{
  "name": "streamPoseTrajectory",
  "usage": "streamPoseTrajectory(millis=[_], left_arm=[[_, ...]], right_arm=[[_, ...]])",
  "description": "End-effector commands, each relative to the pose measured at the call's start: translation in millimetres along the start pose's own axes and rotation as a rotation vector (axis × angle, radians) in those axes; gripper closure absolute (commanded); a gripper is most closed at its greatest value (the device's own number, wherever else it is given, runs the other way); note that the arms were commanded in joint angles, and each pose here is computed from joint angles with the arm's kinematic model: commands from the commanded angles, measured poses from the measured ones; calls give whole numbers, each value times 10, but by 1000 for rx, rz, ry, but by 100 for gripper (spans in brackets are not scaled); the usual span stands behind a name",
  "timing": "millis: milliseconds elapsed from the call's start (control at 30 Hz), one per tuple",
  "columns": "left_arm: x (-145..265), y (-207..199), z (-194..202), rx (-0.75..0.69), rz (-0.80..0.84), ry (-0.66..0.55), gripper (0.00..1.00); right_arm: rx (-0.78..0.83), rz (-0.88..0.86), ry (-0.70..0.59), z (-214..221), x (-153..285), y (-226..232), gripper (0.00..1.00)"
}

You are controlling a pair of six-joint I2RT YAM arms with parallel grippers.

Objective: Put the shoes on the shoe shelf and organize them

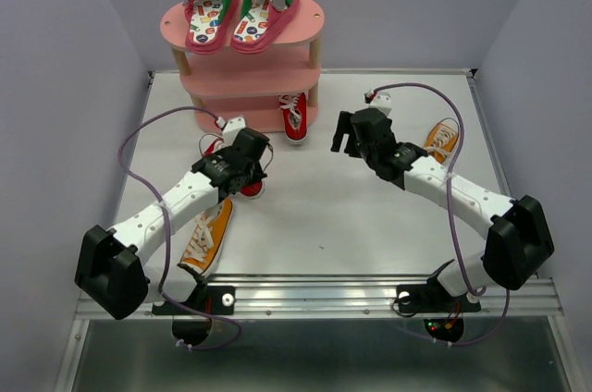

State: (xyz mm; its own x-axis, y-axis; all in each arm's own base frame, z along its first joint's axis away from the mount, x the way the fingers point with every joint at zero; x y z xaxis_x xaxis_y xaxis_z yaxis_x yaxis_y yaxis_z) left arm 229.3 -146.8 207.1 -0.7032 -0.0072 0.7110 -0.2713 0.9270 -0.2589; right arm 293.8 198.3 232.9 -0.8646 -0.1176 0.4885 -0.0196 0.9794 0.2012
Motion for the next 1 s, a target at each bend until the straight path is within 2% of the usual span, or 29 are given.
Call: streamPoseTrajectory(millis=[0, 267, 300, 333, 367, 433, 467, 500, 700, 967], left_arm=[[225, -269, 54, -117, 58, -15, 100], [32, -476, 593, -315, 135, 58, 100], [1, -470, 628, -326, 130, 69, 96], [-26, -471, 664, -344, 131, 85, 79], [-60, -462, 701, -357, 116, 100, 52], [-30, -495, 716, -368, 130, 106, 32], [-25, -495, 725, -370, 130, 108, 32], [13, -521, 695, -359, 145, 101, 27], [147, -610, 694, -294, 155, 98, 26], [135, -574, 816, -141, 8, 70, 23]], right_arm=[[-32, 22, -67, -104, 98, -42, 14], [-41, 44, -80, -70, 178, -127, 14], [-40, 48, -82, -66, 185, -138, 13], [-38, 53, -85, -57, 192, -154, 13], [-39, 54, -90, -67, 217, -166, 13], [-36, 62, -94, -70, 240, -188, 9], [-35, 63, -93, -68, 241, -189, 9], [-36, 64, -95, -68, 249, -195, 8], [-33, 56, -94, -72, 269, -197, 8], [-22, 45, -95, -79, 291, -200, 8]])
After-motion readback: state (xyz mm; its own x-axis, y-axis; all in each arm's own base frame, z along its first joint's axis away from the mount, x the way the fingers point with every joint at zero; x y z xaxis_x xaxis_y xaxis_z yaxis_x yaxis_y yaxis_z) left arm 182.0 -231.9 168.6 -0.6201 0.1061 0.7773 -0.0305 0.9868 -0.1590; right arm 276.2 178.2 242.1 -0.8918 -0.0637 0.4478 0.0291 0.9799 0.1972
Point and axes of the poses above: each gripper's point midway between its finger pads, its own x axis back along the fingers, its own y axis along the line the jaws close on, z = x × y, the point moved 9 cm from there along x, back along the fingers, and after that the axes turned 4 degrees about x, right-handed, at the moved point
